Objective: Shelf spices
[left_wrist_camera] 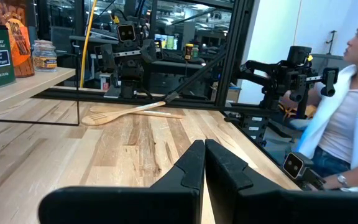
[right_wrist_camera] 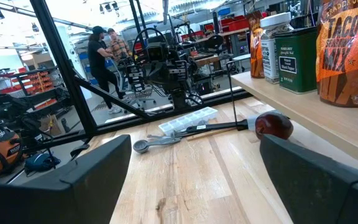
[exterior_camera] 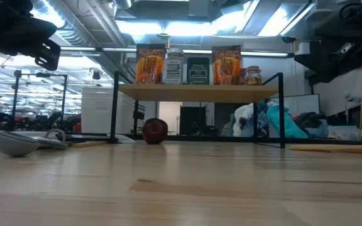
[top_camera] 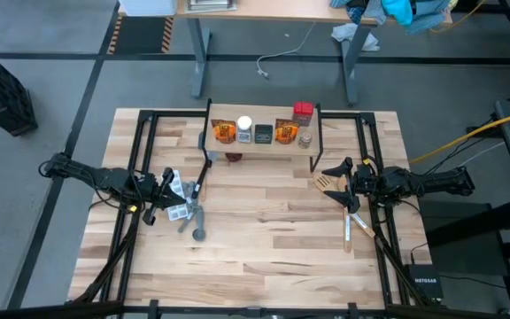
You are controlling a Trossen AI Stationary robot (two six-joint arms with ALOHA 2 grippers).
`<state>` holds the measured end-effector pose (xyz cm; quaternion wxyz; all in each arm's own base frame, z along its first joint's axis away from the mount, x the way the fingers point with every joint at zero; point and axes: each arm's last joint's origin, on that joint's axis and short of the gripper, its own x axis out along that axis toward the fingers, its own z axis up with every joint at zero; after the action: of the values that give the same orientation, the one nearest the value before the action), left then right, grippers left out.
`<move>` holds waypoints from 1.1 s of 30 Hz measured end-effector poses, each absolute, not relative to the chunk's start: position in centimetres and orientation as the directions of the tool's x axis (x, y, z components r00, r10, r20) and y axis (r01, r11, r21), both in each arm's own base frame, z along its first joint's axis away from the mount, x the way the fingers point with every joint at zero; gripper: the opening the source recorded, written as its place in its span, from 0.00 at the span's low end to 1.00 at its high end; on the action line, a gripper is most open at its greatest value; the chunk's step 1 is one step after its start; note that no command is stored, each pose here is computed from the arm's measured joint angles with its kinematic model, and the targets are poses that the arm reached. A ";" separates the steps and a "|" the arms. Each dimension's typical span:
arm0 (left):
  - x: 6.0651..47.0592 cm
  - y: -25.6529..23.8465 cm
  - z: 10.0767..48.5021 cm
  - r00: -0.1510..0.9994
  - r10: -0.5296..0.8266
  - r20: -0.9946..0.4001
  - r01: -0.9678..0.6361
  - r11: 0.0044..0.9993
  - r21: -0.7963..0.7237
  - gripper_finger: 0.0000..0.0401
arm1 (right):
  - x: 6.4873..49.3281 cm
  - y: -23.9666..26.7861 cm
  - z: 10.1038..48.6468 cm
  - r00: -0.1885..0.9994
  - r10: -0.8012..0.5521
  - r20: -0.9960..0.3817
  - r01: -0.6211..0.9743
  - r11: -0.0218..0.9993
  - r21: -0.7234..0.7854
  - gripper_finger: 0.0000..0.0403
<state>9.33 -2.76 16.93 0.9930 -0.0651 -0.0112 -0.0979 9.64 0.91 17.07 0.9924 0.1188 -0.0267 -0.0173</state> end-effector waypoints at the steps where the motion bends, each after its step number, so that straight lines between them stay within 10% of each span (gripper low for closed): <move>1: 9.3 -2.8 16.9 0.981 -0.193 0.035 0.196 0.972 -0.127 0.01 | 9.6 0.9 17.1 0.998 -0.040 0.049 0.028 0.971 0.237 0.90; 25: 9.3 -2.8 16.9 0.981 -0.192 0.035 0.195 0.973 -0.127 0.01 | 9.6 0.9 17.2 0.998 -0.041 0.056 0.026 0.971 0.238 0.90; 33: 9.3 -2.8 16.9 0.981 -0.193 0.035 0.195 0.972 -0.127 0.01 | 9.2 0.6 19.3 0.955 -0.125 0.268 0.084 0.984 0.159 0.90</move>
<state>9.33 -2.76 16.92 0.9930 -0.0652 -0.0113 -0.0977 9.25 0.62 19.34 0.9861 0.0733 -0.1397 -0.0530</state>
